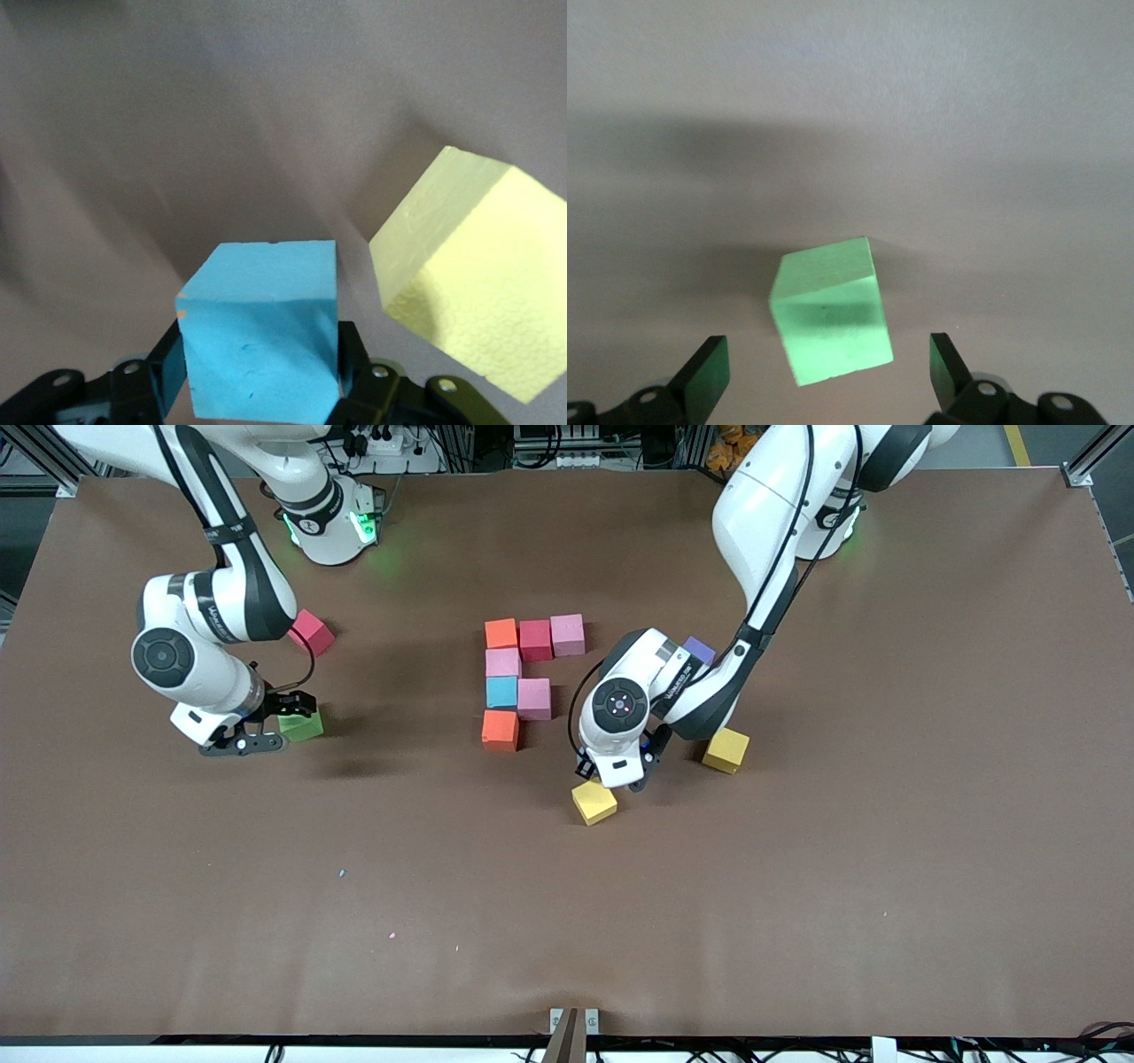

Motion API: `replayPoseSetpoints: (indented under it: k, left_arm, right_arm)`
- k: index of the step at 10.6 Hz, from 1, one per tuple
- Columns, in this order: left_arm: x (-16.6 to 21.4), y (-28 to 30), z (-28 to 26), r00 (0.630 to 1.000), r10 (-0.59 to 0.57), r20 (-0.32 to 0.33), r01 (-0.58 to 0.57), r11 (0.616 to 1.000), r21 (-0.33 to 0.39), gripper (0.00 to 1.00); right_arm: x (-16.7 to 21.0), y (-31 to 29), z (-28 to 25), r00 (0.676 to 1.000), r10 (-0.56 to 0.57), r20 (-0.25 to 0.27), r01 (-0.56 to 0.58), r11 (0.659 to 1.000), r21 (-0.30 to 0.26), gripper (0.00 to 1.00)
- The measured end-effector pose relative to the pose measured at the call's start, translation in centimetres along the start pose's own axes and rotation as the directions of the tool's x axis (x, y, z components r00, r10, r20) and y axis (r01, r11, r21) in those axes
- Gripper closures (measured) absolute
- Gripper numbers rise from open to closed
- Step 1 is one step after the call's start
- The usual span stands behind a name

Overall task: Arrange 11 blocks into digit 3
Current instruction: 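Grasp the green cube with the right gripper and lift it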

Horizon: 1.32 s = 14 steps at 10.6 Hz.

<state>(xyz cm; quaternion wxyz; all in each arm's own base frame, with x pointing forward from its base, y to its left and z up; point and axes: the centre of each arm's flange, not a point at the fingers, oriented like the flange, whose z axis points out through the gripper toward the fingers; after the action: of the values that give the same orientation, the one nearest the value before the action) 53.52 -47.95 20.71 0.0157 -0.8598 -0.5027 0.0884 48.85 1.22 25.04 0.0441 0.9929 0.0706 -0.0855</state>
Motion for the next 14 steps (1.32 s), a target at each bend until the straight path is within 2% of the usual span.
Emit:
replayPoseSetpoints:
  k: [2, 7, 8, 9, 10, 12, 14]
  left_arm:
    - [0.0, 0.0, 0.0, 1.0, 0.0, 0.0, 0.0, 1.0, 0.0, 0.28]
    - [0.0, 0.1, -0.4, 1.0, -0.005, 0.001, 0.005, 1.0, -0.003, 0.45]
    - [-0.1, 0.1, -0.6, 1.0, -0.012, 0.001, 0.012, 1.0, -0.003, 0.45]
    - [-0.1, 0.0, -0.8, 1.0, -0.015, -0.001, 0.015, 1.0, 0.006, 0.45]
    - [-0.1, -0.2, -0.9, 1.0, -0.015, -0.003, 0.015, 1.0, 0.021, 0.45]
    - [-0.2, -0.7, -1.7, 0.999, -0.046, -0.01, 0.046, 0.997, 0.054, 0.45]
    - [-0.6, -1.0, -3.6, 0.98, -0.199, -0.02, 0.2, 0.978, 0.055, 0.45]
  right_arm:
    - [-1.2, 0.4, 2.8, 1.0, -0.015, -0.015, 0.016, 1.0, 0.011, 0.0]
    - [-1.0, -0.1, 4.7, 0.999, -0.026, -0.037, 0.027, 0.999, 0.018, 0.0]
    - [-0.9, -0.2, 5.2, 0.998, -0.034, -0.044, 0.035, 0.999, 0.02, 0.01]
    - [-1.0, -0.3, 5.6, 0.998, -0.051, -0.044, 0.052, 0.998, 0.021, 0.09]
    - [-0.9, -0.3, 5.8, 0.997, -0.068, -0.045, 0.069, 0.997, 0.021, 0.11]
    - [-0.8, -0.3, 5.7, 0.995, -0.087, -0.051, 0.088, 0.996, 0.019, 0.37]
    - [0.7, -1.4, 4.0, 0.989, -0.114, -0.089, 0.115, 0.993, 0.007, 0.4]
